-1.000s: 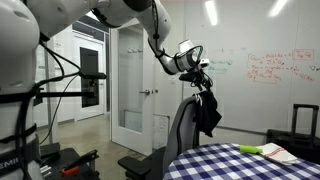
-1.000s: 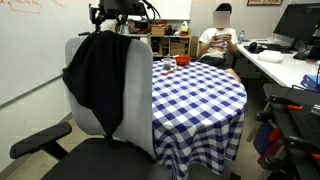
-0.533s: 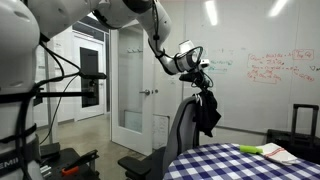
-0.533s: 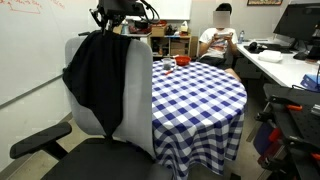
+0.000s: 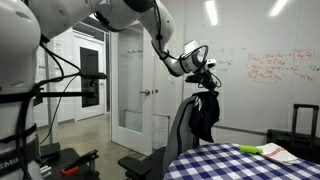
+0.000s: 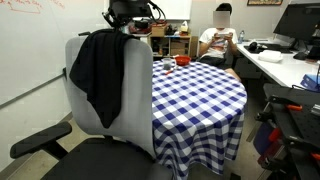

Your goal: Pick up the cloth from the chair and put it on the table

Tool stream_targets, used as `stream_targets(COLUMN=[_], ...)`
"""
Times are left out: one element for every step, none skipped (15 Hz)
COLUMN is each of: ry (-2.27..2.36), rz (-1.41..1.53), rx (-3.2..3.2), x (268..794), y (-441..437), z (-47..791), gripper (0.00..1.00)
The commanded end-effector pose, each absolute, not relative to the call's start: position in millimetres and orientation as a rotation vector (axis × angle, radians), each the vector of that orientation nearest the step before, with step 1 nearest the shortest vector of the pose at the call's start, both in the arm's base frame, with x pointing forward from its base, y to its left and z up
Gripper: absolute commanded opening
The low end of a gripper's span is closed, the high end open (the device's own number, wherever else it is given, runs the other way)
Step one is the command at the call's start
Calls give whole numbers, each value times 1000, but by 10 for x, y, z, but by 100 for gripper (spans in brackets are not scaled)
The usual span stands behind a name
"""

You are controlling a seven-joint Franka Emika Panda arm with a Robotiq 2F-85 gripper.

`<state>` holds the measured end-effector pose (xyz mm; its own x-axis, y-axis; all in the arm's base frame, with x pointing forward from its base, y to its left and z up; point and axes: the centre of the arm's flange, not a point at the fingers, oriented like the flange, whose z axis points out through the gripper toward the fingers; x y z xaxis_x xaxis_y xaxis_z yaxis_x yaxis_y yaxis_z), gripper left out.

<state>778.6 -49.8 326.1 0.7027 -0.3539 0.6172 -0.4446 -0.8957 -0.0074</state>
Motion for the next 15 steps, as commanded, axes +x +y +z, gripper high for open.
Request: stream_targets(ry=[-745, -778, -807, -843, -868, -896, -922, -953, -983, -1022, -1050, -1082, -1112, -1135, -1146], rz=[956, 948, 934, 931, 924, 913, 902, 888, 875, 857, 846, 837, 826, 820, 818], rx=[2588, 2536, 2496, 2441, 2398, 2352, 2323, 2290, 2266, 2253, 2235, 2216, 2200, 2187, 2168], x=[7752, 7695, 7643, 7559, 7505, 7438, 7364, 7272, 7185, 7067, 6968, 6847, 6737, 6609, 6493], y=[-1142, -1351, -1512, -1674, -1808, -1921, -2010, -2085, -2143, -2194, -2224, -2260, -2297, -2309, -2313], z=[3158, 3137, 3131, 3112, 3101, 3079, 3055, 3013, 2977, 2930, 2905, 2879, 2863, 2868, 2876], gripper=[5, 5, 5, 5, 5, 5, 5, 6, 5, 5, 5, 5, 5, 5, 6])
